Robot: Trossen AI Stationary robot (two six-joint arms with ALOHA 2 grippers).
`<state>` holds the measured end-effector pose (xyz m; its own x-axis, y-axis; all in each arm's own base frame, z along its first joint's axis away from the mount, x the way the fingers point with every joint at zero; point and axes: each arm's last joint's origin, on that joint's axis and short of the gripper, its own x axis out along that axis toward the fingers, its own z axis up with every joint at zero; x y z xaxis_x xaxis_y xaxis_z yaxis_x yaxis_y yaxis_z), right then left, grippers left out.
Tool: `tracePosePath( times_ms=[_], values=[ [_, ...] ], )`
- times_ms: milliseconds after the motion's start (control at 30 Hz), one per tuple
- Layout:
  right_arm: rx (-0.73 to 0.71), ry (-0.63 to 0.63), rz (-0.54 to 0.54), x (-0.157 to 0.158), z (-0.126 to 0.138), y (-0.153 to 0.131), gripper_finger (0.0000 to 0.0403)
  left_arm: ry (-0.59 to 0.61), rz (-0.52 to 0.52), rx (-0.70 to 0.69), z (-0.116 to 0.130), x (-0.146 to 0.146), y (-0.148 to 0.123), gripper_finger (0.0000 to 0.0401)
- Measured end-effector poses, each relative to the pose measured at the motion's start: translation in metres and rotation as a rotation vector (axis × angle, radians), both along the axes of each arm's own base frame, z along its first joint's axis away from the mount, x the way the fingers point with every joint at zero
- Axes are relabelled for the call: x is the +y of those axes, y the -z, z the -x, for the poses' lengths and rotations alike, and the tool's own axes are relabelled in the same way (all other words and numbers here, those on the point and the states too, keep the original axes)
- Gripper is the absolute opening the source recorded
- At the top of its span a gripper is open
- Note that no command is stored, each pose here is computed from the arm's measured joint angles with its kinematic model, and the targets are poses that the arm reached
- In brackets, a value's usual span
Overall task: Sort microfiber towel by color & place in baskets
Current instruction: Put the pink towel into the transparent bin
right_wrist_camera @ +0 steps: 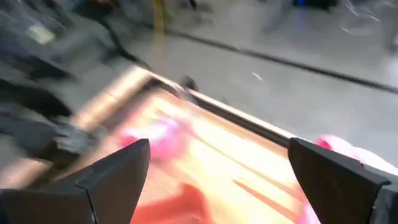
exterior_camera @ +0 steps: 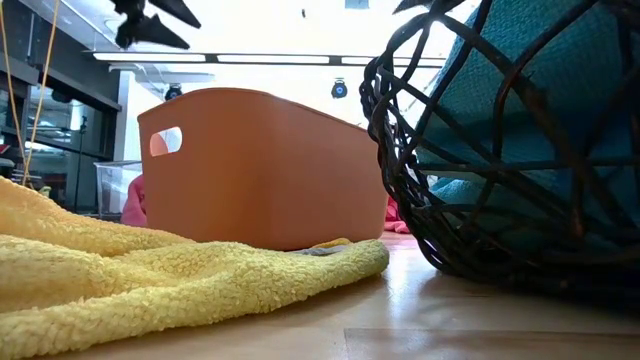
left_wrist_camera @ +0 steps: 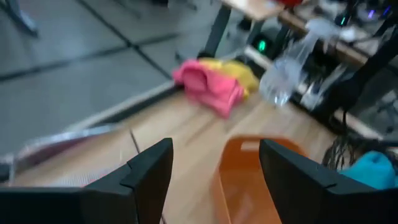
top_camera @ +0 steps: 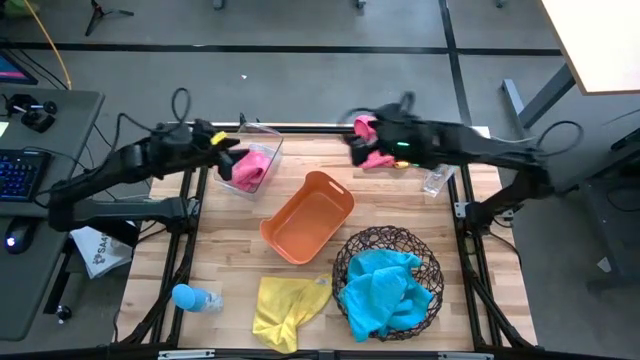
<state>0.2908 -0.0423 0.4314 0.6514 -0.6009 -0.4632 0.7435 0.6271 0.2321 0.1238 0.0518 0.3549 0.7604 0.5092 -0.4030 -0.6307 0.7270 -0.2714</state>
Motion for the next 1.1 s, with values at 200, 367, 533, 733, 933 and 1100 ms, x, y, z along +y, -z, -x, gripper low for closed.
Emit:
tracePosePath(
  times_ms=[200,367,533,733,933,1100],
  values=[
    [0.31,0.214,-0.14,-0.062,-0.022,0.063,0.0378,0.042,-0.072,-0.03,0.009,-0.004,-0.007,0.0228],
    [0.537,0.305,-0.337,-0.111,-0.027,0.116,0.0378,0.122,-0.036,-0.056,0.005,-0.005,-0.007,0.0228],
    [0.654,0.323,-0.441,-0.144,-0.036,0.161,0.0378,0.118,-0.006,-0.071,-0.002,-0.003,-0.006,0.0227],
    [0.754,0.246,-0.555,-0.16,-0.044,0.2,0.0378,0.118,-0.008,-0.076,-0.007,-0.001,-0.006,0.0227],
    [0.804,0.227,-0.566,-0.162,-0.047,0.213,0.0378,0.12,-0.012,-0.069,-0.008,-0.001,-0.006,0.0227],
    [0.85,0.214,-0.582,-0.153,-0.03,0.227,0.0378,0.122,-0.014,-0.066,-0.008,-0.001,-0.006,0.0227]
  ],
)
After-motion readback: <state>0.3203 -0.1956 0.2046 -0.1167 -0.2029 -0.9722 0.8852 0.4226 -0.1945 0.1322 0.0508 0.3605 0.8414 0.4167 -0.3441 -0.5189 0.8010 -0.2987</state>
